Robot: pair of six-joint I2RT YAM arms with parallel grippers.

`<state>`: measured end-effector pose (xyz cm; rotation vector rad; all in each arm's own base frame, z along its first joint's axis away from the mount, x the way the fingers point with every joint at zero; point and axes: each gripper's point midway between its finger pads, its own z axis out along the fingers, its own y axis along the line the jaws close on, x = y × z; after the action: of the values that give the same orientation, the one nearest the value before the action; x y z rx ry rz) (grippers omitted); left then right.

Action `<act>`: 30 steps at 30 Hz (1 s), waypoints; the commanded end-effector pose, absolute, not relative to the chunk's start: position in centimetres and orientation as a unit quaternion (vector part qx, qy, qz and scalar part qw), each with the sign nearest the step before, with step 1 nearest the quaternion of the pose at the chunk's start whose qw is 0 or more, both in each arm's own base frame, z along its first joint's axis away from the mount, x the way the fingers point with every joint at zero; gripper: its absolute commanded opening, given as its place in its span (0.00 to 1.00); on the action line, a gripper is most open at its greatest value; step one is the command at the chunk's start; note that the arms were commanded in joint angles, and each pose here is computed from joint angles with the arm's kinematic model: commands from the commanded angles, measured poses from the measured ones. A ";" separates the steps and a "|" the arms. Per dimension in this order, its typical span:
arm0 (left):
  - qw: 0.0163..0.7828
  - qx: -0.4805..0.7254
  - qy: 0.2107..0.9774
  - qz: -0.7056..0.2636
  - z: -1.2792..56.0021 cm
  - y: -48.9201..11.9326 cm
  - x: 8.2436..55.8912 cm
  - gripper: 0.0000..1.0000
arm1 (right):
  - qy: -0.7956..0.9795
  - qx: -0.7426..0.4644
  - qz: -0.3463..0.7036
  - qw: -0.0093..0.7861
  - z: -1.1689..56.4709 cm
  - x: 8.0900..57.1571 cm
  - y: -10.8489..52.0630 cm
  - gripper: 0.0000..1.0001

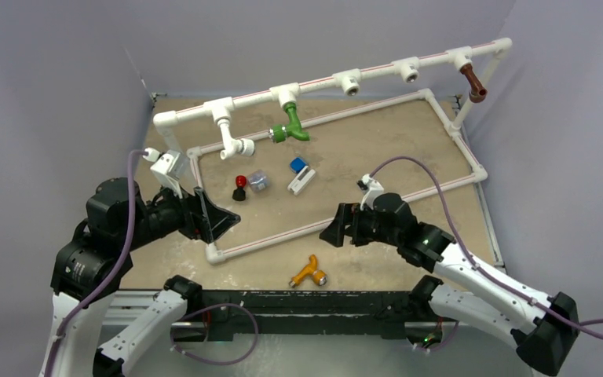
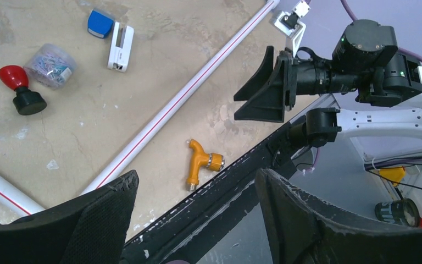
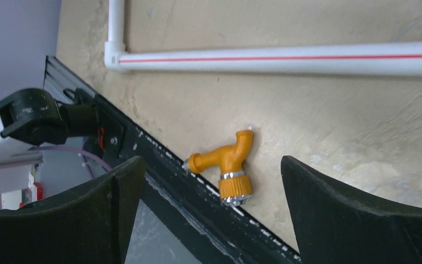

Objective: Install the water faucets

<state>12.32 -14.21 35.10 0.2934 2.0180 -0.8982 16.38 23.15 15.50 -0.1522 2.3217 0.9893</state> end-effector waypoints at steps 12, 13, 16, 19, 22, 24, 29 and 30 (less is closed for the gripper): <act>0.428 0.122 0.824 -0.351 33.6 -13.9 12.0 0.76 | 0.943 -0.093 0.222 0.228 7.1 10.7 26.7 0.81; 0.428 0.122 0.824 -0.351 33.6 -13.9 12.0 0.76 | 0.946 -0.100 0.209 0.227 6.6 10.4 26.9 0.81; 0.429 0.122 0.823 -0.352 33.8 -13.9 11.8 0.76 | 0.950 -0.123 0.179 0.223 5.4 9.7 27.6 0.80; 0.428 0.122 0.824 -0.351 33.6 -13.8 11.7 0.76 | 0.950 -0.145 0.164 0.223 4.8 8.9 28.5 0.79; 0.427 0.122 0.825 -0.350 33.3 -13.7 11.6 0.76 | 0.949 -0.160 0.160 0.221 4.3 8.4 29.2 0.77; 0.426 0.121 0.826 -0.350 33.2 -13.7 11.5 0.76 | 0.949 -0.165 0.151 0.221 3.9 8.3 29.1 0.75; 0.424 0.121 0.827 -0.350 32.9 -13.7 11.5 0.76 | 0.950 -0.175 0.126 0.225 3.4 8.3 28.9 0.70; 0.423 0.121 0.827 -0.350 32.9 -13.7 11.5 0.76 | 0.950 -0.178 0.125 0.226 3.4 8.3 28.9 0.69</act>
<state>11.42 -13.78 33.09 0.2834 2.0763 -0.8894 7.45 28.67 2.63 -0.5160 2.6585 0.3964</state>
